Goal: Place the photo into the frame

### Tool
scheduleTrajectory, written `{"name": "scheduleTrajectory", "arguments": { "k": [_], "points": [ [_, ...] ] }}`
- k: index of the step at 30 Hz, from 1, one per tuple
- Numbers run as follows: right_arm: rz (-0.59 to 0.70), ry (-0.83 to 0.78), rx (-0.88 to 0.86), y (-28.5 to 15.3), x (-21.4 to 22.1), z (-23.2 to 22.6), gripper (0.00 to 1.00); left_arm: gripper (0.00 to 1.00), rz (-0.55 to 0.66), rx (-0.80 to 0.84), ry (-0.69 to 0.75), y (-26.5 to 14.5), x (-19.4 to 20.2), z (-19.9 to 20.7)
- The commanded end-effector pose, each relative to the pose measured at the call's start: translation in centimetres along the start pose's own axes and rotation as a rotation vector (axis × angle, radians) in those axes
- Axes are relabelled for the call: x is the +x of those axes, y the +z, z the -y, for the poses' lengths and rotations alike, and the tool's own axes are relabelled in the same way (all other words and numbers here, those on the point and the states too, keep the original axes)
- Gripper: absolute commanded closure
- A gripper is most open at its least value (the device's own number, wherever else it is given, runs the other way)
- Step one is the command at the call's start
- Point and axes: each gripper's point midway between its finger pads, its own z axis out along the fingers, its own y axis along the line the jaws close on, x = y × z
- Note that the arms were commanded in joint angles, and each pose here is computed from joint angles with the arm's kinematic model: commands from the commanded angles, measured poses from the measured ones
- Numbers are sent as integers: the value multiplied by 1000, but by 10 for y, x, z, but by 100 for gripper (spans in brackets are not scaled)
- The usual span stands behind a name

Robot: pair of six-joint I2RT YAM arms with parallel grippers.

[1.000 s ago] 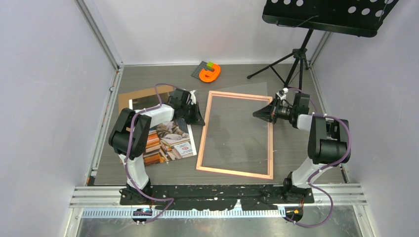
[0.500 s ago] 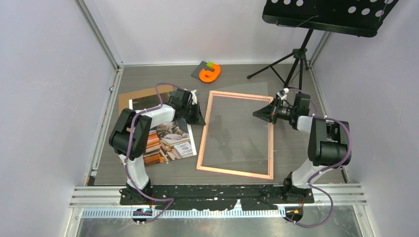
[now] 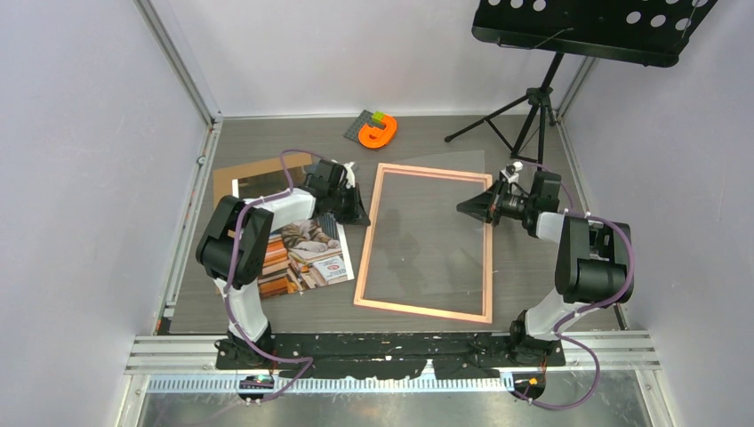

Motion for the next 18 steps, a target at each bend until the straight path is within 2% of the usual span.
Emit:
{"name": "scheduleTrajectory", "arguments": {
  "k": [1,18],
  "points": [
    [18,-55,-24,-6,-1,-15,94,100,4,-41,35,6,4,-5],
    [70,-51,3,-9,0,-2,94,100,4,-45,40,7,3,-4]
  ]
}}
